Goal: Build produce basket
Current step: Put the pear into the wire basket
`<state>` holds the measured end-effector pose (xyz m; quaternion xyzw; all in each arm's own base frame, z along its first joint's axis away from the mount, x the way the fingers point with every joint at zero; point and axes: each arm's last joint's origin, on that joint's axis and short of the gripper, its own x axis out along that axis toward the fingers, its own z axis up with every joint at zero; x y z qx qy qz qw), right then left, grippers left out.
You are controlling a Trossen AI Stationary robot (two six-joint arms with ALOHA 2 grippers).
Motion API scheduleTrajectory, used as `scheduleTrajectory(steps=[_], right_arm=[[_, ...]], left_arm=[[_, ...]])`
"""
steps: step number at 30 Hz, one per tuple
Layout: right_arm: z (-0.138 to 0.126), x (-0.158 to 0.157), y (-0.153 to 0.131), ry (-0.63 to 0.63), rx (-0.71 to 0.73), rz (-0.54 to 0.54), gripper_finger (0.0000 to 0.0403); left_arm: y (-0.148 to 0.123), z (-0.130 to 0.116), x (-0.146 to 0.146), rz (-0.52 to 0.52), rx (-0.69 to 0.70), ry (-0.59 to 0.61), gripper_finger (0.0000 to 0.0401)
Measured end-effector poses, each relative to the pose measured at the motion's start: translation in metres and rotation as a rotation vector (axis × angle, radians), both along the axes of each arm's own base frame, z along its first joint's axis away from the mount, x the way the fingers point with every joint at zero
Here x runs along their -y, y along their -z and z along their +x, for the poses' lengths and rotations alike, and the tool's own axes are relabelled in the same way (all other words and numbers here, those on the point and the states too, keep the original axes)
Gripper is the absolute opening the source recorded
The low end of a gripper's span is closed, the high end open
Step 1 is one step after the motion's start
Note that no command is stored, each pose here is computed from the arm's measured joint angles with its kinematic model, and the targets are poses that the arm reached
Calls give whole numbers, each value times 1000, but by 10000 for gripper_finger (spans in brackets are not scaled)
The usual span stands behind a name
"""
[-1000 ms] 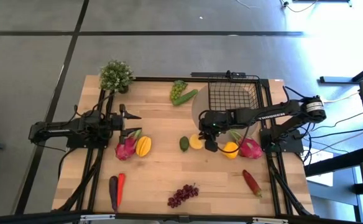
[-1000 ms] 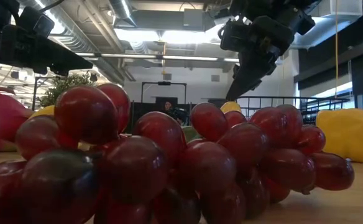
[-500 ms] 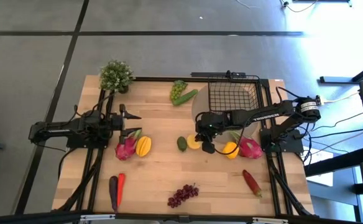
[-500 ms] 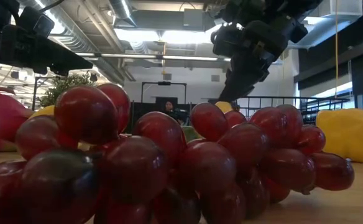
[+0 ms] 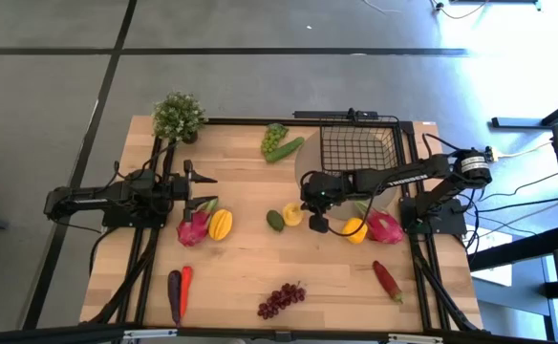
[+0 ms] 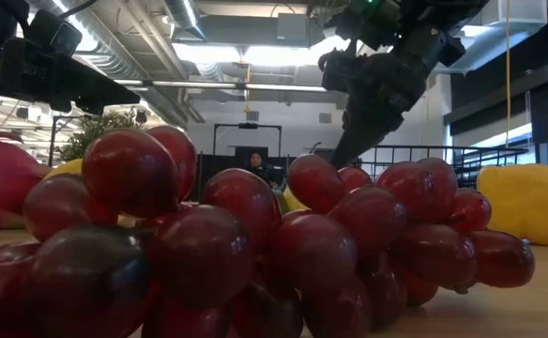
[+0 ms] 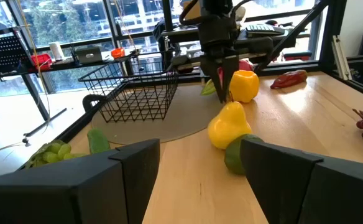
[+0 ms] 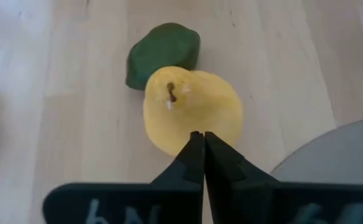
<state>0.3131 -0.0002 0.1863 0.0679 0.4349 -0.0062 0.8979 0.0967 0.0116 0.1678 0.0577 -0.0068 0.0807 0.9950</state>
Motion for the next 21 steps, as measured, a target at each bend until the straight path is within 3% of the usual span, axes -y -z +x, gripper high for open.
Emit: scheduleTrajectory(steps=[9, 21], right_arm=[[-1, -1, -2, 2, 0, 38, 23], [-4, -1, -16, -64, 60, -16, 126]], left_arm=[[0, 0, 0, 0, 0, 0, 213], [0, 0, 0, 0, 0, 0, 213]])
